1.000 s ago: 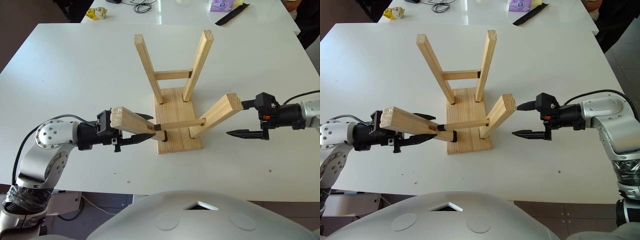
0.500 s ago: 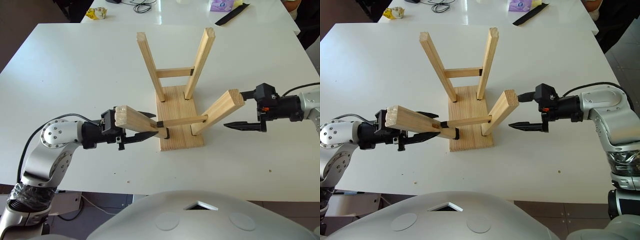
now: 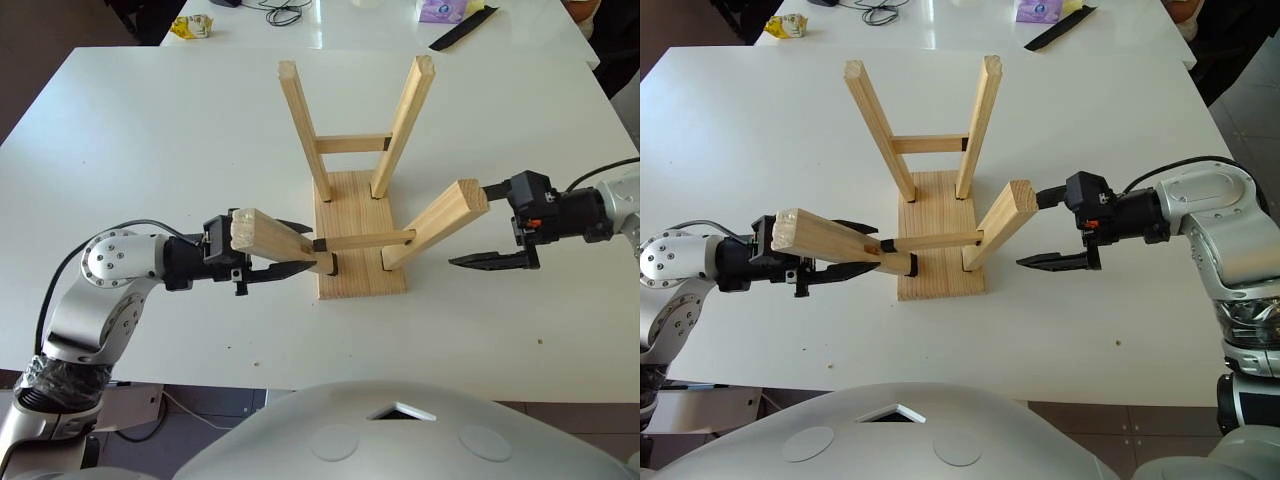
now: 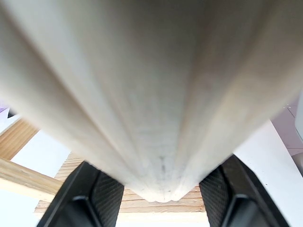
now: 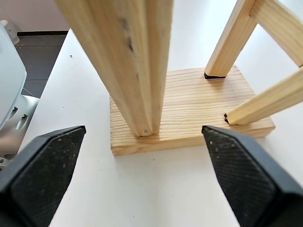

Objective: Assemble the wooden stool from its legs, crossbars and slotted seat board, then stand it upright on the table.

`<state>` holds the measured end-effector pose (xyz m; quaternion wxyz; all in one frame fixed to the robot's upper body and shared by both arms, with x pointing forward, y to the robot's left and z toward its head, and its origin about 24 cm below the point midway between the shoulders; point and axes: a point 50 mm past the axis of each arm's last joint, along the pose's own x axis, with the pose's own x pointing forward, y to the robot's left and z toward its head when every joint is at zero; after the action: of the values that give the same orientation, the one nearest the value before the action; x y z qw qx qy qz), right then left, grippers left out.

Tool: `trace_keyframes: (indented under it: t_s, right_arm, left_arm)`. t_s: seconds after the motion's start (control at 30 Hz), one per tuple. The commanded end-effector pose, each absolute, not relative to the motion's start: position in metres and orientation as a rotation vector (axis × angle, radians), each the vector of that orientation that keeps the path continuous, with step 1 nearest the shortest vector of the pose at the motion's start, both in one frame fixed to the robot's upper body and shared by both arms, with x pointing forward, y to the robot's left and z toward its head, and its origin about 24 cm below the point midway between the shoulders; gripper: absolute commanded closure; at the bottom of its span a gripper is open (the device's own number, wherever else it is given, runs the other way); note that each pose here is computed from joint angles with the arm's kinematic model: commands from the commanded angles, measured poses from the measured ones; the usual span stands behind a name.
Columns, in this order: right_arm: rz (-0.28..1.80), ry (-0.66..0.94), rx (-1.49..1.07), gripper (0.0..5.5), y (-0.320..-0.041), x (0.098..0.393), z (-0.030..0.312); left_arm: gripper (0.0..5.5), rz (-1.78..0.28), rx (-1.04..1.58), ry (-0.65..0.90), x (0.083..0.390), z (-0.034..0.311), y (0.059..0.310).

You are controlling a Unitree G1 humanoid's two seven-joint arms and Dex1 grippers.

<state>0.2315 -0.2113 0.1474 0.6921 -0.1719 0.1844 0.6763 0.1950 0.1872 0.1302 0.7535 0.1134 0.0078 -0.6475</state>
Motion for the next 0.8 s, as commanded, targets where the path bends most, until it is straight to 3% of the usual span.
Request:
trace_keyframes:
  t_s: [0.03, 0.8]
  right_arm:
    - [1.537, 0.362, -0.386, 0.97, -0.199, 0.234, 0.151]
    - [1.539, 0.363, -0.483, 0.97, -0.192, 0.233, 0.129]
  left_arm:
    - [3.44, -1.383, 0.273, 0.222, 0.201, 0.112, 0.199]
    - [3.44, -1.424, 0.307, 0.275, 0.209, 0.109, 0.202]
